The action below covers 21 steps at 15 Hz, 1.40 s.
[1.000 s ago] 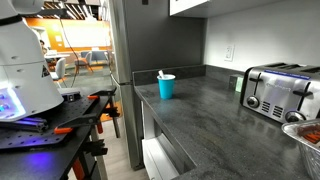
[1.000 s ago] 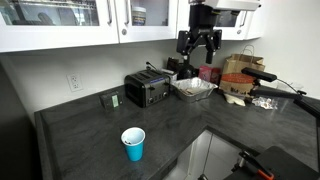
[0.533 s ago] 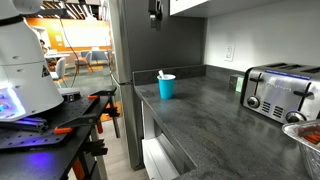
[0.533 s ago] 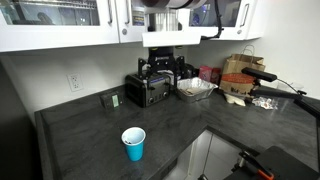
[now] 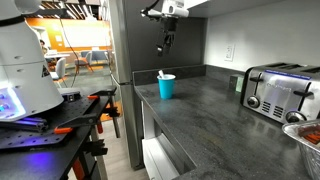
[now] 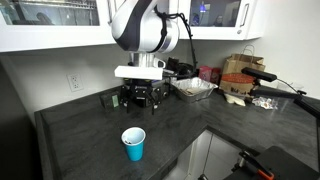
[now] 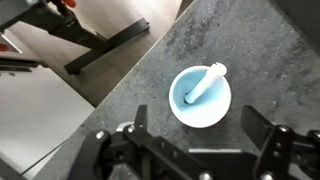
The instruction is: Remove the marker from the cup
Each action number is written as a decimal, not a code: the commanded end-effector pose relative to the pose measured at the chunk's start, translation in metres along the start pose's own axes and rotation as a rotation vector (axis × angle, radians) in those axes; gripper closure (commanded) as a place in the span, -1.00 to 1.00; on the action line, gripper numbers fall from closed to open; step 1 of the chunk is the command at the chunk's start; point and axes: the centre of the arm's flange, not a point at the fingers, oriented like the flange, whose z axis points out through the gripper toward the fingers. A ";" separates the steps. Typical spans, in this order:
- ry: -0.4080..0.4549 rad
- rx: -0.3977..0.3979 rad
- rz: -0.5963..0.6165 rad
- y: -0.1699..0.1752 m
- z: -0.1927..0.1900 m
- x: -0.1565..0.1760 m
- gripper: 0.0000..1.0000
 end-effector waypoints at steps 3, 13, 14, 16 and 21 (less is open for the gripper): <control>-0.086 0.035 0.054 -0.029 0.045 0.022 -0.53; -0.197 0.040 0.128 -0.036 0.106 0.052 -0.27; -0.199 0.037 0.134 -0.036 0.110 0.055 -0.21; -0.216 0.034 0.146 -0.035 0.117 0.060 -0.10; -0.251 0.032 0.172 -0.034 0.130 0.065 0.02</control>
